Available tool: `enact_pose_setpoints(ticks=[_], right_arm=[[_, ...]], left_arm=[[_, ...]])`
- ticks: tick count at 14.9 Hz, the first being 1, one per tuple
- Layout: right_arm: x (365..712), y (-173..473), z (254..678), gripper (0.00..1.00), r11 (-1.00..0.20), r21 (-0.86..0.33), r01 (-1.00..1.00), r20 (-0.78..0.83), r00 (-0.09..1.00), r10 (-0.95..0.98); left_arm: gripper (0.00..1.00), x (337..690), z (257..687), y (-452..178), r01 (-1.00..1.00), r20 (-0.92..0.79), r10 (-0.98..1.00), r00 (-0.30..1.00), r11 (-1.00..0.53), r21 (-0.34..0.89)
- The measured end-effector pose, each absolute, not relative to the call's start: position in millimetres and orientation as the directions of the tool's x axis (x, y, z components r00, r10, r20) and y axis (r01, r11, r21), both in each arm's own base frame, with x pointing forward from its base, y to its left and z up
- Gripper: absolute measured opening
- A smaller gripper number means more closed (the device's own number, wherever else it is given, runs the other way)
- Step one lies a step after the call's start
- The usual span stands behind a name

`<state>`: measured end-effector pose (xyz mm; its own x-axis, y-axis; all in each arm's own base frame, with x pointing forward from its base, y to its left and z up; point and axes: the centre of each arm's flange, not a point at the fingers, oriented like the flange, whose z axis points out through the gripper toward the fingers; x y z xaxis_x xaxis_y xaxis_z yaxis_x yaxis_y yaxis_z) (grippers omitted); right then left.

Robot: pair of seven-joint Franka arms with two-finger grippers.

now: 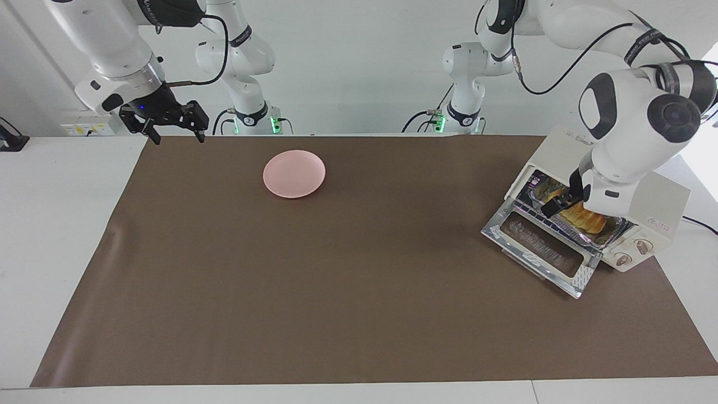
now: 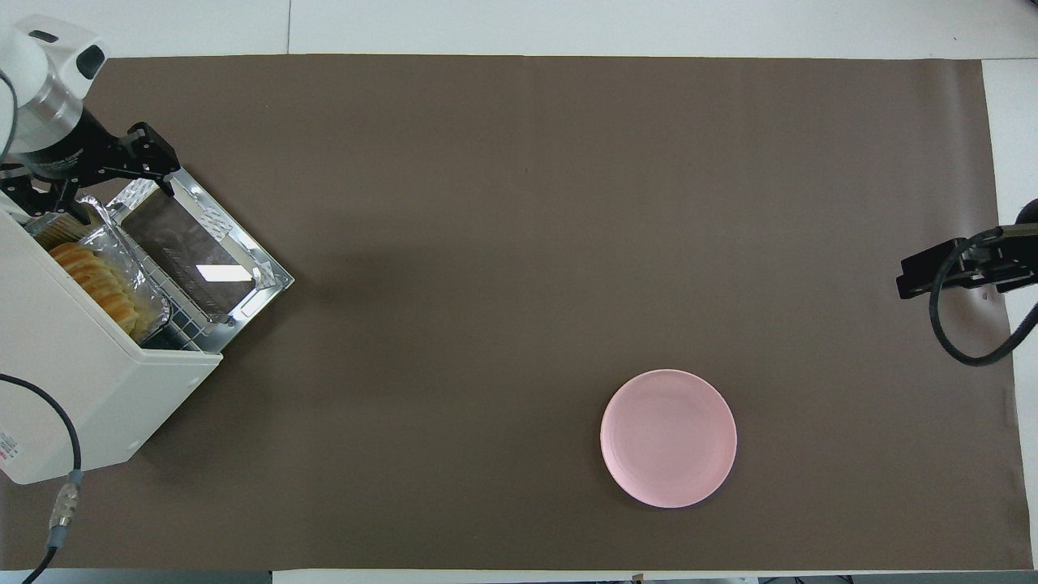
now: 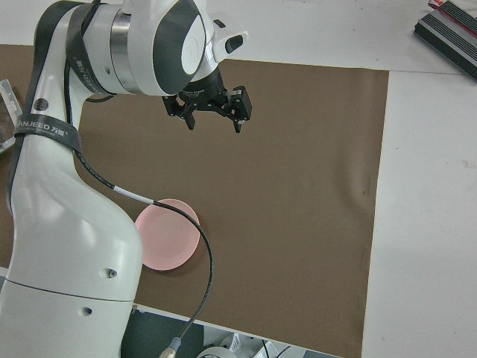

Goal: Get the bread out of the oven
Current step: 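Pull the foil tray out of the oven with the left gripper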

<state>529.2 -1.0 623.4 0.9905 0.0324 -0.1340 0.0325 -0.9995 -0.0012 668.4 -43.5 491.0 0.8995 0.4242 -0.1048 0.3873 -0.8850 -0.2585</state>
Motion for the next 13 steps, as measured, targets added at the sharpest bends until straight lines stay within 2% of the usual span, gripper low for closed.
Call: enact_pose_setpoints(ticks=[4, 13], right_arm=[[529, -1, 623, 1.0, -0.999, -0.001, 0.032, -0.134, 0.99, 0.032], [529, -1, 623, 1.0, -0.999, -0.001, 0.033, -0.134, 0.99, 0.032]], left_arm=[[1.0, 685, 440, -55, 0.472, -0.053, 0.522, 0.851, -0.806, -0.357], [1.0, 681, 401, -23, 0.599, 0.003, 0.664, 0.748, -0.673, -0.433]])
